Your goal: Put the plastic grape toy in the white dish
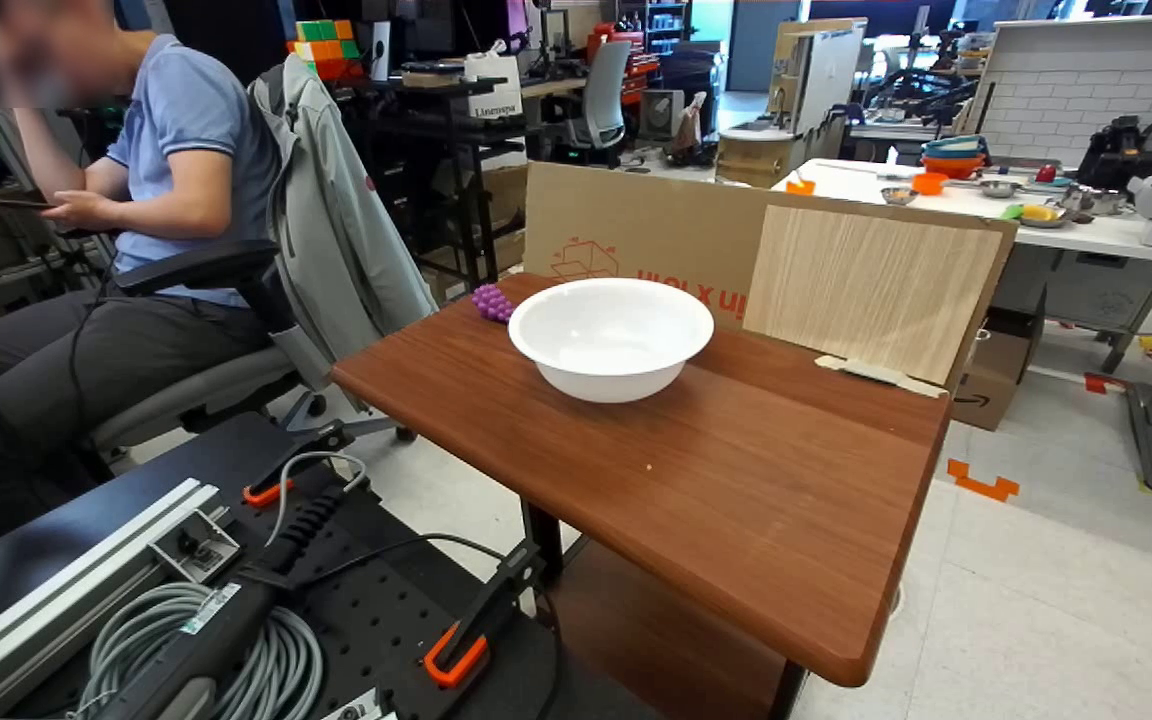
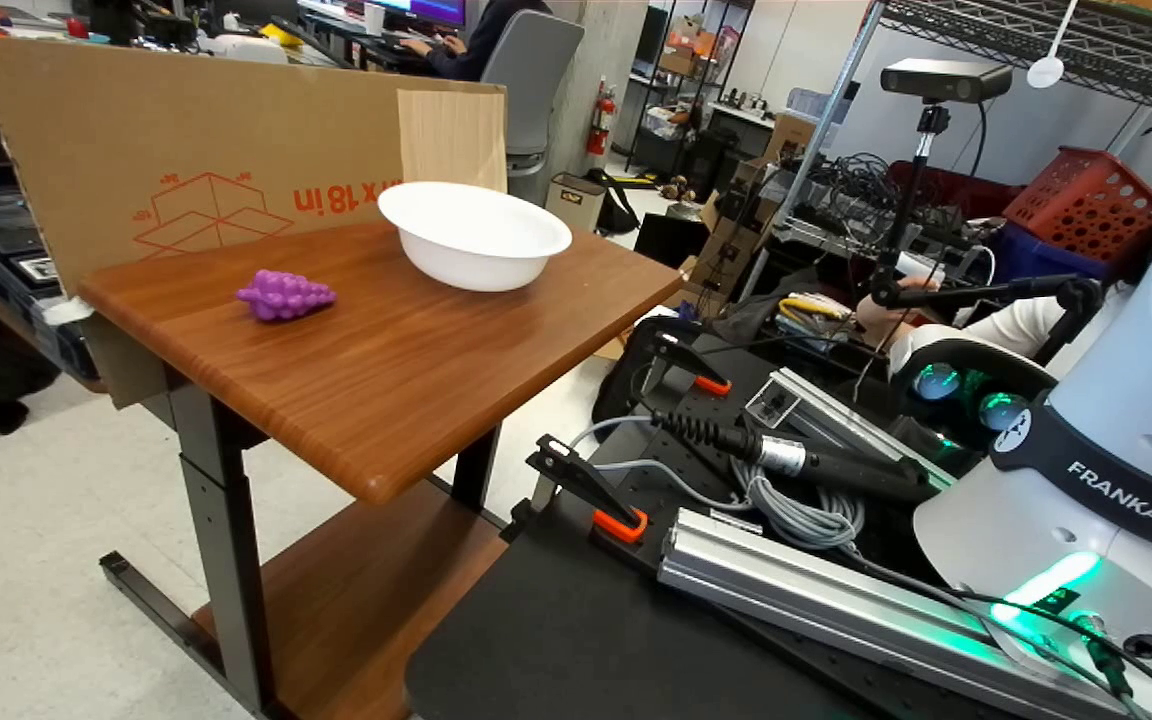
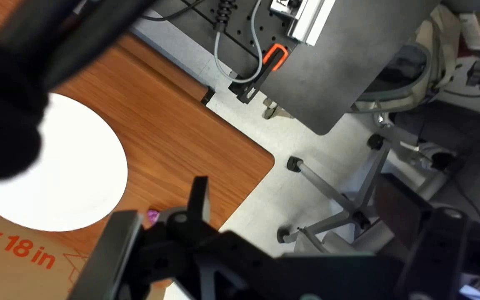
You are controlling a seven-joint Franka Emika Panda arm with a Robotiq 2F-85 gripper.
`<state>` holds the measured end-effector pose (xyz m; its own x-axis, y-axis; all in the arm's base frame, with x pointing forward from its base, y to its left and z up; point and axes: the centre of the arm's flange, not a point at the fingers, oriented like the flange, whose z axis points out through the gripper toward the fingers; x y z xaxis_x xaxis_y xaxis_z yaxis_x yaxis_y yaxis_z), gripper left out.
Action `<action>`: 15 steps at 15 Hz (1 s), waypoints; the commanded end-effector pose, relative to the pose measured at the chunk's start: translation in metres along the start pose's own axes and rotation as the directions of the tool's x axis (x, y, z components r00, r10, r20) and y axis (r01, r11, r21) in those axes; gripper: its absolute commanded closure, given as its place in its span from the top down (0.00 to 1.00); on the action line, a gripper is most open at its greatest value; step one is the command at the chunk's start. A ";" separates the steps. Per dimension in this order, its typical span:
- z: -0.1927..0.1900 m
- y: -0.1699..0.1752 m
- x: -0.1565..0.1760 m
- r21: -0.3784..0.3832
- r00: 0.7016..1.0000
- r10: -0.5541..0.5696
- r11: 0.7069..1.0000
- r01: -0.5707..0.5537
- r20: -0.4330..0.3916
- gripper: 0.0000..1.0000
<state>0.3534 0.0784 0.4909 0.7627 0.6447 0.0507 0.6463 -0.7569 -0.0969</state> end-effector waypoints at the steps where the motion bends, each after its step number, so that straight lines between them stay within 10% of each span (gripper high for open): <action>1: -0.009 0.005 -0.002 -0.001 0.981 -0.176 0.984 0.177 0.082 1.00; 4: -0.010 0.006 -0.003 -0.023 0.943 -0.301 0.951 0.307 0.140 1.00; 11: -0.002 0.004 -0.004 -0.039 0.969 -0.226 0.972 0.231 0.102 1.00; 15: -0.008 0.018 0.018 -0.177 0.944 -0.329 0.928 0.329 0.027 1.00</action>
<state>0.3567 0.0732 0.4973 0.5740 0.8188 0.0035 0.8188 -0.5740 0.0052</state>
